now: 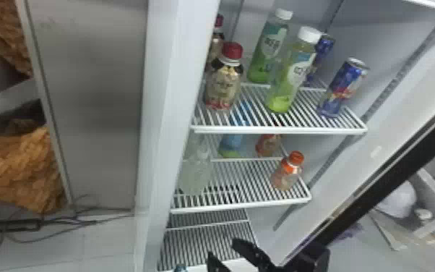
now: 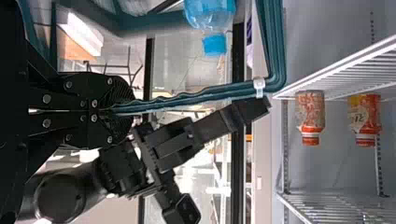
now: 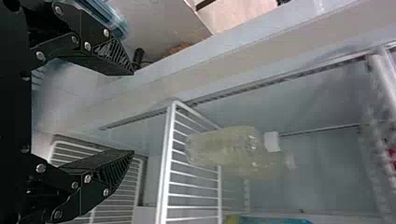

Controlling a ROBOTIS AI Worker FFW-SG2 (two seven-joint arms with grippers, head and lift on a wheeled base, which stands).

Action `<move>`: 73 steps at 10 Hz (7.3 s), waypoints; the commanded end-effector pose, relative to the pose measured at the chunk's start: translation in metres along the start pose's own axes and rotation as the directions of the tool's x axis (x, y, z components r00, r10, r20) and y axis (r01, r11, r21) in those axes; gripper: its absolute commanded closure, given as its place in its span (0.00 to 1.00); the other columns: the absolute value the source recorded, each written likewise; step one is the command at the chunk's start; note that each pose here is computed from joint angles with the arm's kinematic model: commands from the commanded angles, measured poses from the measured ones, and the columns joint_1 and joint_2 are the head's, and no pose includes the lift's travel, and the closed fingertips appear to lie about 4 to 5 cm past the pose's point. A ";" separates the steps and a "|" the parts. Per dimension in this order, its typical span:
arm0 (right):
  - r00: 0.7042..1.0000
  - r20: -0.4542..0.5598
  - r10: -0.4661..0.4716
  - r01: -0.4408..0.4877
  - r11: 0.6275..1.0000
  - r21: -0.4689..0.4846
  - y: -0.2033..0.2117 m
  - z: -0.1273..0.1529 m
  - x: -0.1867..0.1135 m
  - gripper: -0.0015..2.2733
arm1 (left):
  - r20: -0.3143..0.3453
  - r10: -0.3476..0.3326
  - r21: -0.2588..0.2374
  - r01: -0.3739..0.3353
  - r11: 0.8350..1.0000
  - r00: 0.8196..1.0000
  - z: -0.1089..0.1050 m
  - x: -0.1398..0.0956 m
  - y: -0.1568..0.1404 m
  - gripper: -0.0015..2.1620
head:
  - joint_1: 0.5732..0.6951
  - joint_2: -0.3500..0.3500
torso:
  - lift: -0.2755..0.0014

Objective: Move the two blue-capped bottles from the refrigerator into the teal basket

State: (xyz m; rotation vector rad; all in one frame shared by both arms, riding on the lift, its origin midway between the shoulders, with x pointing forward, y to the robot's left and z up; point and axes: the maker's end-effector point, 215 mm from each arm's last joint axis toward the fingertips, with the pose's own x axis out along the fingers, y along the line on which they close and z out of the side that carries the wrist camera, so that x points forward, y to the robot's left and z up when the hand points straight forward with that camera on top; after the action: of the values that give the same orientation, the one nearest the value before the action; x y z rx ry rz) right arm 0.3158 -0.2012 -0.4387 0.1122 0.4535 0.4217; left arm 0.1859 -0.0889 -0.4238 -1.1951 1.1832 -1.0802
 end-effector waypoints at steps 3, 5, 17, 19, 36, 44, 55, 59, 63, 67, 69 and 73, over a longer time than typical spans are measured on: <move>0.988 0.136 -0.070 0.074 0.997 -0.021 -0.033 0.034 0.008 0.20 | 0.000 0.001 0.001 -0.001 1.000 1.000 0.000 0.000 0.000 0.52 | 1.00 0.00 | 0.50; 0.961 0.251 -0.115 0.129 0.991 -0.040 -0.053 0.066 0.013 0.19 | 0.001 0.000 0.001 0.000 1.000 1.000 0.000 0.001 0.000 0.53 | 1.00 0.00 | 0.50; 0.803 0.520 -0.290 0.327 0.945 0.022 -0.143 0.114 0.094 0.11 | 0.003 -0.002 0.008 0.002 1.000 1.000 0.004 0.002 -0.003 0.52 | 1.00 0.00 | 0.50; 0.792 0.531 -0.303 0.344 0.939 0.022 -0.150 0.120 0.110 0.09 | 0.002 -0.001 0.008 0.001 1.000 1.000 0.003 0.003 -0.003 0.52 | 1.00 0.00 | 0.50; 0.745 0.497 -0.446 0.525 0.851 -0.025 -0.226 0.198 0.197 0.06 | -0.014 -0.019 0.017 0.019 1.000 1.000 0.006 0.009 -0.010 0.52 | 1.00 0.00 | 0.50; 0.776 0.434 -0.457 0.522 0.852 -0.036 -0.231 0.192 0.213 0.30 | -0.015 -0.027 0.017 0.027 0.999 1.000 0.006 0.010 -0.012 0.52 | 1.00 0.00 | 0.50; 0.815 0.459 -0.353 0.426 0.903 -0.062 -0.175 0.174 0.153 0.30 | -0.012 -0.018 0.010 0.018 1.000 1.000 0.005 0.005 -0.008 0.52 | 1.00 0.00 | 0.50; 0.833 0.442 -0.333 0.402 0.913 -0.069 -0.152 0.157 0.117 0.30 | -0.007 -0.017 0.007 0.017 1.000 1.000 0.005 0.004 -0.006 0.52 | 1.00 0.00 | 0.50; 0.854 0.405 -0.326 0.386 0.919 -0.075 -0.132 0.136 0.064 0.30 | -0.005 -0.016 0.002 0.016 1.000 1.000 0.004 0.003 -0.006 0.52 | 1.00 0.00 | 0.50; 0.860 0.397 -0.321 0.364 0.931 -0.035 -0.098 0.133 0.006 0.30 | -0.006 -0.017 0.002 0.017 1.000 1.000 0.004 0.003 -0.006 0.52 | 1.00 0.00 | 0.50; 0.887 0.364 -0.284 0.308 0.951 -0.009 -0.068 0.126 -0.012 0.30 | -0.004 -0.019 -0.001 0.019 1.000 1.000 0.004 0.003 -0.006 0.52 | 1.00 0.00 | 0.50; 0.947 0.247 -0.207 0.207 0.978 0.026 -0.020 0.098 -0.034 0.30 | -0.008 -0.020 -0.005 0.020 1.000 1.000 0.001 0.003 -0.006 0.52 | 1.00 0.00 | 0.50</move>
State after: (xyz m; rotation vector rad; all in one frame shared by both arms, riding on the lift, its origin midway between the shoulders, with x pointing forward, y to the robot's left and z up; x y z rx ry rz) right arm 0.3465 -0.2385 -0.3373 0.1076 0.1842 0.1881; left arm 0.1876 -0.0926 -0.4180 -1.2104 1.1825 -1.0983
